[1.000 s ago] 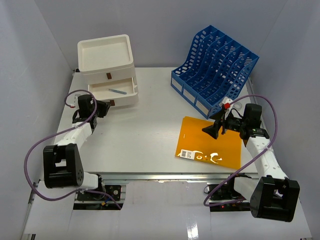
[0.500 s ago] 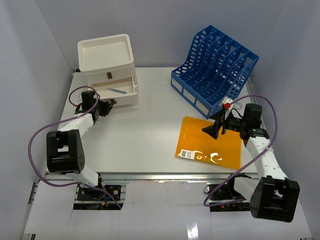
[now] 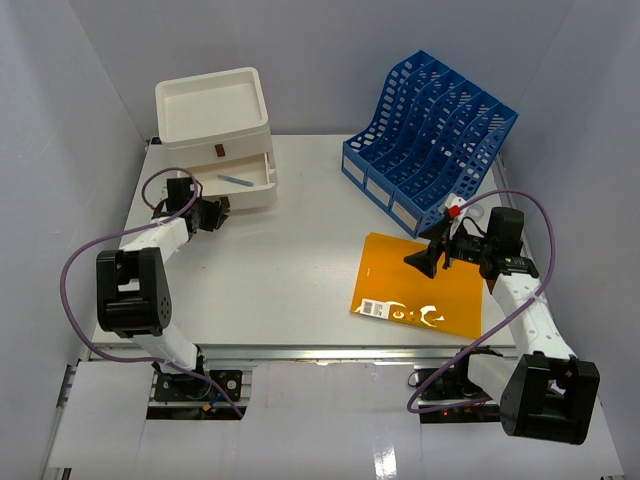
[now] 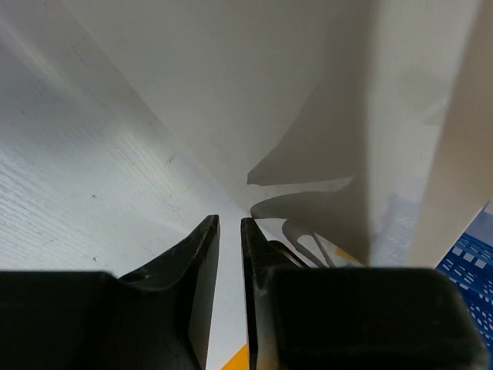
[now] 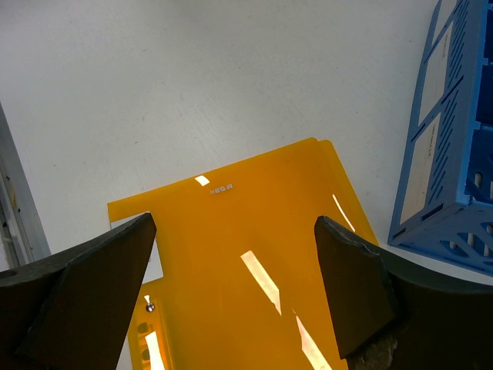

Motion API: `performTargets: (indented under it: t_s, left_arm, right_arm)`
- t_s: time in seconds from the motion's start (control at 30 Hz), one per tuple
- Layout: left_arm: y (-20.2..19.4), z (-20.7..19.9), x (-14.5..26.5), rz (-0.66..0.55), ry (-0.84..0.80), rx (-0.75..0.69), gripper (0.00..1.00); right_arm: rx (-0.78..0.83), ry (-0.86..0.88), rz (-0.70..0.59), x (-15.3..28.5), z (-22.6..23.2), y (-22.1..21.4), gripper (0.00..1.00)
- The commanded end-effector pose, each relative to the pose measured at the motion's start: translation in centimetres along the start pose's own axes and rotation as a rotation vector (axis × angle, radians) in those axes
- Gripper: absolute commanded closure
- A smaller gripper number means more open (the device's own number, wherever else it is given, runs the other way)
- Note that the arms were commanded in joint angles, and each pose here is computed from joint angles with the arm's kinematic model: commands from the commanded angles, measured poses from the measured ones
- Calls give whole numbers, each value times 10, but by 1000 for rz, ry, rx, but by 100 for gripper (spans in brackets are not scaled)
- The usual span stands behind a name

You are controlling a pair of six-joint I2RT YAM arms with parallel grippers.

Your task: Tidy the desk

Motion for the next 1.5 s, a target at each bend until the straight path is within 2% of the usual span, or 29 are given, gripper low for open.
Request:
performTargets:
  t_s: [0.0, 0.23, 0.37, 0.47, 0.73, 0.9, 1.13, 1.47]
  left_arm:
    - [71, -89, 20, -252, -276, 38, 70]
    - [71, -106, 38, -282, -413, 20, 69]
    - [67, -120, 41, -276, -514, -32, 60]
    - [66, -122, 33, -260, -526, -35, 52]
    - [71, -131, 33, -272, -556, -33, 47]
    - [69, -129, 32, -256, -554, -32, 46]
    - [54, -103, 30, -229, -519, -12, 44]
    - [35, -85, 46, -205, -541, -35, 42]
  right_arm:
    - [29, 15, -25, 1, 2, 9, 10]
    - [30, 19, -27, 1, 3, 10, 10]
    - [31, 19, -27, 1, 3, 10, 10]
    - [33, 19, -28, 2, 4, 11, 10]
    - [41, 14, -31, 2, 4, 12, 10]
    - [44, 16, -33, 3, 5, 13, 10]
    - [47, 24, -37, 3, 6, 14, 10]
    - [49, 34, -42, 3, 9, 15, 10]
Point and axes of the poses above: each gripper's point midway between its finger pads, its own x axis back along the fingers, its own z axis along the line the jaws close on, y = z × x, the point moved 1 cm from there along x, back along the fingers, and after that the axes turned 10 degrees about -x, right-handed, at the moved point
